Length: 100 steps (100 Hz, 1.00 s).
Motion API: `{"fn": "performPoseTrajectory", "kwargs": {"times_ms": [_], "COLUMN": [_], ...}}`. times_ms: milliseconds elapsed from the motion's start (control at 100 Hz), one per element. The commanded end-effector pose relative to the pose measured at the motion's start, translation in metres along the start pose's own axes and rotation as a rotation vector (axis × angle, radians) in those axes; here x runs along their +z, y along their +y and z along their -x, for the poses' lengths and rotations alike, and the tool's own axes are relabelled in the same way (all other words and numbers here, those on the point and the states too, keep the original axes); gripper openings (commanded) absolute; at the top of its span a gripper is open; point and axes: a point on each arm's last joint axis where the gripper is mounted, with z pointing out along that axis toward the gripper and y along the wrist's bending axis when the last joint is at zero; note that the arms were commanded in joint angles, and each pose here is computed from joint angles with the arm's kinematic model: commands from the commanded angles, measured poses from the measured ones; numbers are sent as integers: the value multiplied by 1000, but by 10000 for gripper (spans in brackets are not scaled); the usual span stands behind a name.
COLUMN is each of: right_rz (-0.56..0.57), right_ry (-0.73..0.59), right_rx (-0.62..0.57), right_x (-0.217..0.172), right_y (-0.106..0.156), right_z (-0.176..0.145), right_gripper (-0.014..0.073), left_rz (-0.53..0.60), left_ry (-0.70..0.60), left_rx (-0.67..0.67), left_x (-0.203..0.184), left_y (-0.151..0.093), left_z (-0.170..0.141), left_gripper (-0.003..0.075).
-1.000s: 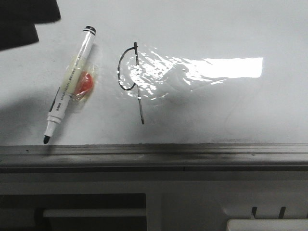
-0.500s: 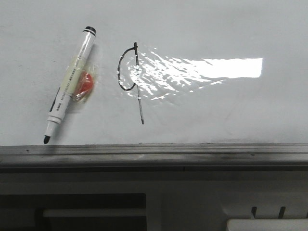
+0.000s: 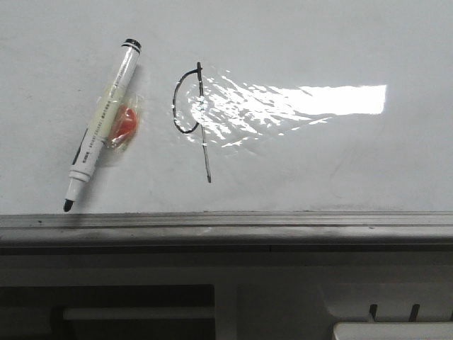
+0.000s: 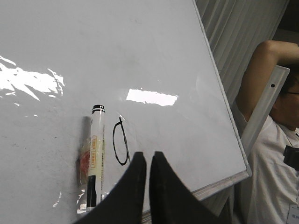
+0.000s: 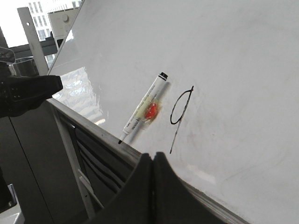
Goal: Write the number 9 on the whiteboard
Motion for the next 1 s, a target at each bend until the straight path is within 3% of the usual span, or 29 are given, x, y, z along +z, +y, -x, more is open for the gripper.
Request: {"fn": "performPoseTrajectory", "kwargs": {"times_ms": [0, 990], "right_rz": [-4, -4], "right_ry": [-119, -117], "right_rx": [-22, -22], "right_x": [-4, -4], "right_y": [0, 0], "right_z": [14, 14], "right_gripper": [-70, -70], "left_rz": [-17, -7], "left_ry": [-47, -16], "left_rx": [9, 10], "left_x": [-2, -4], "left_y": [1, 3], "left_z": [-1, -7], "left_gripper": [-20, -20]}}
